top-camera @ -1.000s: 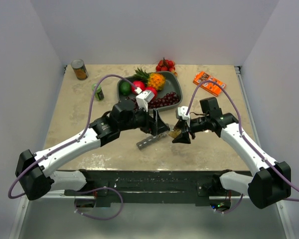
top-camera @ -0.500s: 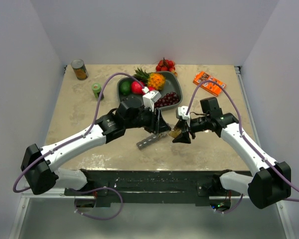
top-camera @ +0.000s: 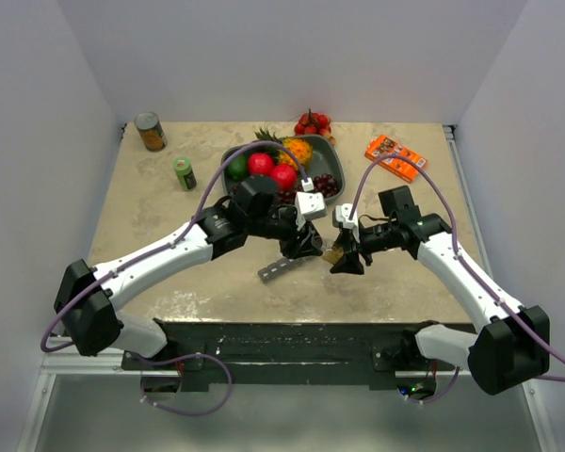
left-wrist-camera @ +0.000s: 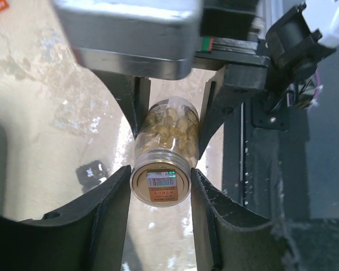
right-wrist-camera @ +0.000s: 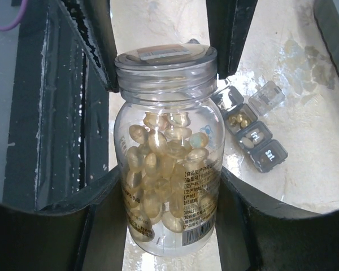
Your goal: Sort the pills into containers
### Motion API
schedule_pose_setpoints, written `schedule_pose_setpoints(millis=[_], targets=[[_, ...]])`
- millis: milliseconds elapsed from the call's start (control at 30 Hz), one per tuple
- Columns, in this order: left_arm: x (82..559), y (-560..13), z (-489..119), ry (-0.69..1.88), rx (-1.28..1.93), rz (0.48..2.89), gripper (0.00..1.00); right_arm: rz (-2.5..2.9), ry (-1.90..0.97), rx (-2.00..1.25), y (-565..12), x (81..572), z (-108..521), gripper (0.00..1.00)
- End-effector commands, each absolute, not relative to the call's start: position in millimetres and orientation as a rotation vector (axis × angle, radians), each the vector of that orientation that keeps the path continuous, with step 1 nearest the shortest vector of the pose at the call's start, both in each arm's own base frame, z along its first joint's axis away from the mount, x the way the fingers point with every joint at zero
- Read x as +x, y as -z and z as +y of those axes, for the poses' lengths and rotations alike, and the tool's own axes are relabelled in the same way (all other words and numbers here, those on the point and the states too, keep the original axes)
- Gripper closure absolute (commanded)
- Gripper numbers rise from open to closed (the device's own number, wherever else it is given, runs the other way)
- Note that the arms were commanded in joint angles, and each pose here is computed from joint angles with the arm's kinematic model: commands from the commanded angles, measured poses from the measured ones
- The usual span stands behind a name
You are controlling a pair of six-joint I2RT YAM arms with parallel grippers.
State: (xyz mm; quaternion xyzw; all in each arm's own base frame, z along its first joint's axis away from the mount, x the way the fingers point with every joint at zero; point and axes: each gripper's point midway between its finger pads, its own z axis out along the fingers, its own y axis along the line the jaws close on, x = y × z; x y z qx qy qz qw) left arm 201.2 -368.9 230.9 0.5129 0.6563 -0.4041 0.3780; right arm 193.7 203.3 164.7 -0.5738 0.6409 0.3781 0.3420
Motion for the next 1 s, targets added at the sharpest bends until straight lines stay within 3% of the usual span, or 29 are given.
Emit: schedule_pose_setpoints(millis=[0,200,300,567,800,967], targets=[[199,-223,-378,0.926,1.536,1.416,0.61,1.467,-0.99,-1.503,-199,200,218,1.0],[221,-271,-378,0.945,1.228,1.368,0.3,1.472,-0.985,-1.504,-198,200,217,1.0],[218,-291,-370,0.992,1.121,1.344,0.03,1.471,-0.982,-1.505,-198,201,217,1.0],[208,-315,-332,1.031,0.841,1.432,0.01,1.469,-0.983,-1.507,-198,200,217,1.0],[218,-301,-312,1.26,0.273,1.846,0.05,1.48,-0.982,-1.499,-197,202,217,1.0],[213,-290,-335,1.38,0.149,1.995,0.03,1.482,-0.98,-1.498,-197,202,217,1.0]])
